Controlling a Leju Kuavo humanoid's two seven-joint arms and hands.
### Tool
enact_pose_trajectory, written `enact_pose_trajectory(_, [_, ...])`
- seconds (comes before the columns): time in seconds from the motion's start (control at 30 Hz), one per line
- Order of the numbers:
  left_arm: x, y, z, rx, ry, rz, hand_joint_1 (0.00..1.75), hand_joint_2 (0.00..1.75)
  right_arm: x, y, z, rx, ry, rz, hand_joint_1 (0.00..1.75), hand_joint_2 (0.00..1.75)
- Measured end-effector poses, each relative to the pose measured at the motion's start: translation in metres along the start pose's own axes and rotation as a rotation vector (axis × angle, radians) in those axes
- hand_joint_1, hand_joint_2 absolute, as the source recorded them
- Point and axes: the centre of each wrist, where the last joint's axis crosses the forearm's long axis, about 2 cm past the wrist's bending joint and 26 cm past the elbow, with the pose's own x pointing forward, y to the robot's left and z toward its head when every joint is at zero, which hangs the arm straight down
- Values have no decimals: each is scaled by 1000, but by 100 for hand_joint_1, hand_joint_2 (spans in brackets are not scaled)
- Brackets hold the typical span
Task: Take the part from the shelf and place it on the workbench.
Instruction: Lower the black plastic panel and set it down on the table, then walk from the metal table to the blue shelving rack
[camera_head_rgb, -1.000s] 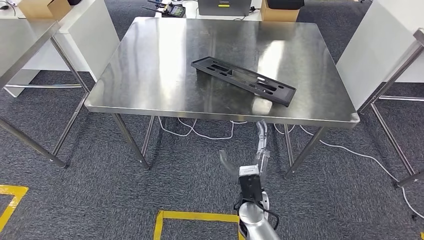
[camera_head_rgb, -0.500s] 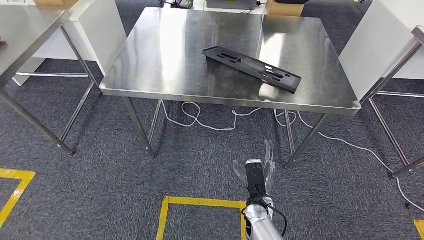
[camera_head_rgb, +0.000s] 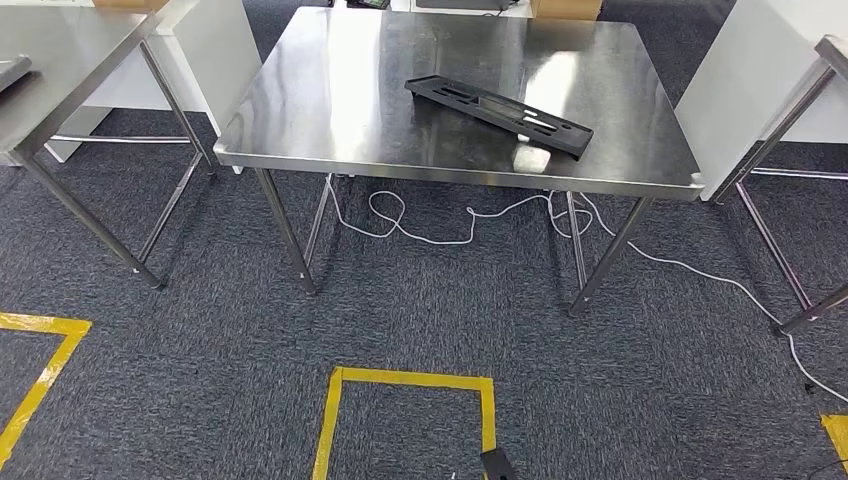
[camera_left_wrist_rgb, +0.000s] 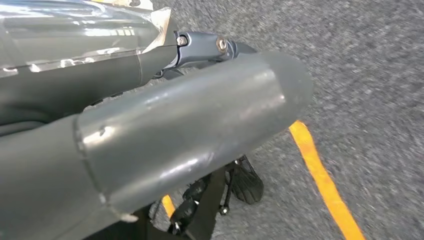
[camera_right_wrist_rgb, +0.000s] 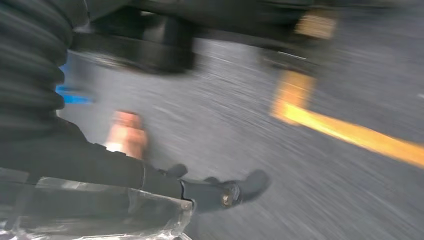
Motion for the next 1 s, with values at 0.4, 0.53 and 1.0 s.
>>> enact_pose_trajectory(0.4, [12,0,-6,-117,-31,-90,0,0,-38,-15,-13,0,-6,117,0,0])
enact_pose_trajectory(0.53, [13,0,-6,-135,-37,-124,0,0,-30,-19,-13,-44,-60,136,0,0])
enact_pose_trajectory(1.0, [18,2,-9,-99,35,-279,0,0,-47,-20,-15,-102,-48,109,0,0])
